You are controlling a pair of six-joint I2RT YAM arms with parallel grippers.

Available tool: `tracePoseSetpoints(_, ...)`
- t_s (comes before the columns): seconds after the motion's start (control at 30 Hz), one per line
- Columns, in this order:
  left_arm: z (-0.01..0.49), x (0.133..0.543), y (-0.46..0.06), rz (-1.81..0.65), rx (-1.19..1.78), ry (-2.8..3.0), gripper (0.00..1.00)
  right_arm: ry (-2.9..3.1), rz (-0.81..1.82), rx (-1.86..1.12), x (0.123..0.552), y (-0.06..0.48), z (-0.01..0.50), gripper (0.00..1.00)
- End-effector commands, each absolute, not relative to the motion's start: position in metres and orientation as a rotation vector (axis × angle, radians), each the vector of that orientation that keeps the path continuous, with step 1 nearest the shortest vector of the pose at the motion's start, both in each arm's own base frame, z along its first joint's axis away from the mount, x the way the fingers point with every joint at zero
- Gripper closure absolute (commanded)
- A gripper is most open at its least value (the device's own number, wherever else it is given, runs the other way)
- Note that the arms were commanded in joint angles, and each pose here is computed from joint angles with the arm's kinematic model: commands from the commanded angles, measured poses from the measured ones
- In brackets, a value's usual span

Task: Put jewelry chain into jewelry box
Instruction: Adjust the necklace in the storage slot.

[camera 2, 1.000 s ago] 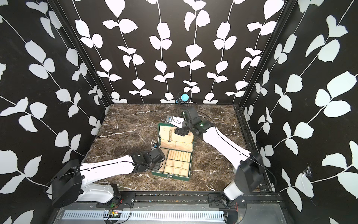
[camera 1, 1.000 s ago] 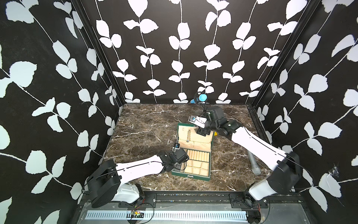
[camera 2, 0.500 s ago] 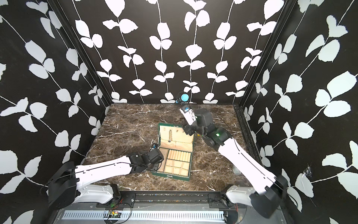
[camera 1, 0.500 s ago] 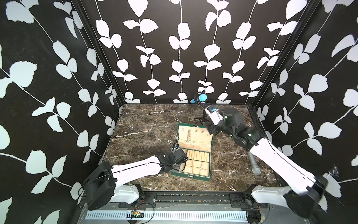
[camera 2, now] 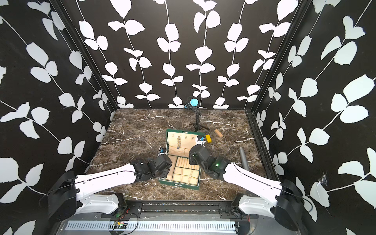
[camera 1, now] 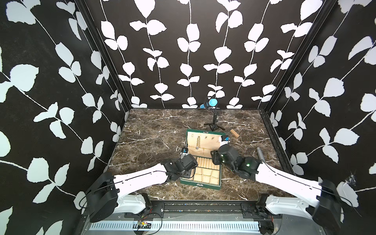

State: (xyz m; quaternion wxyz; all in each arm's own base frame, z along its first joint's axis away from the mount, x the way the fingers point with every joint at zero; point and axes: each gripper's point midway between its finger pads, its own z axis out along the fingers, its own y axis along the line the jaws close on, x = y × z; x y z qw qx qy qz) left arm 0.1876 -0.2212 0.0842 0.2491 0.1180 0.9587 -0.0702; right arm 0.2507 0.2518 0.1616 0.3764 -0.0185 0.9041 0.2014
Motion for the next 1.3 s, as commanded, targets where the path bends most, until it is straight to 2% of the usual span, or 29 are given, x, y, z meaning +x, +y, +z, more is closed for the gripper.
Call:
tracePoseSetpoints(0.0,0.091,0.195,-0.233,-0.239,0.282,2.587,0.57,2.251,0.627,0.18,0.267,0.267,0.163,0.56)
tracePoseSetpoints(0.4,0.093,0.194,-0.229,-0.217,0.326,2.572,0.58,2.315,0.621,0.229,0.287,0.299,0.123,0.67)
tracePoseSetpoints(0.77,0.09,0.194,-0.228,-0.208,0.345,2.568,0.58,2.345,0.619,0.233,0.297,0.303,0.11,0.7)
tracePoseSetpoints(1.27,0.089,0.193,-0.226,-0.21,0.334,2.574,0.59,2.332,0.666,0.244,0.306,0.309,0.11,0.89)
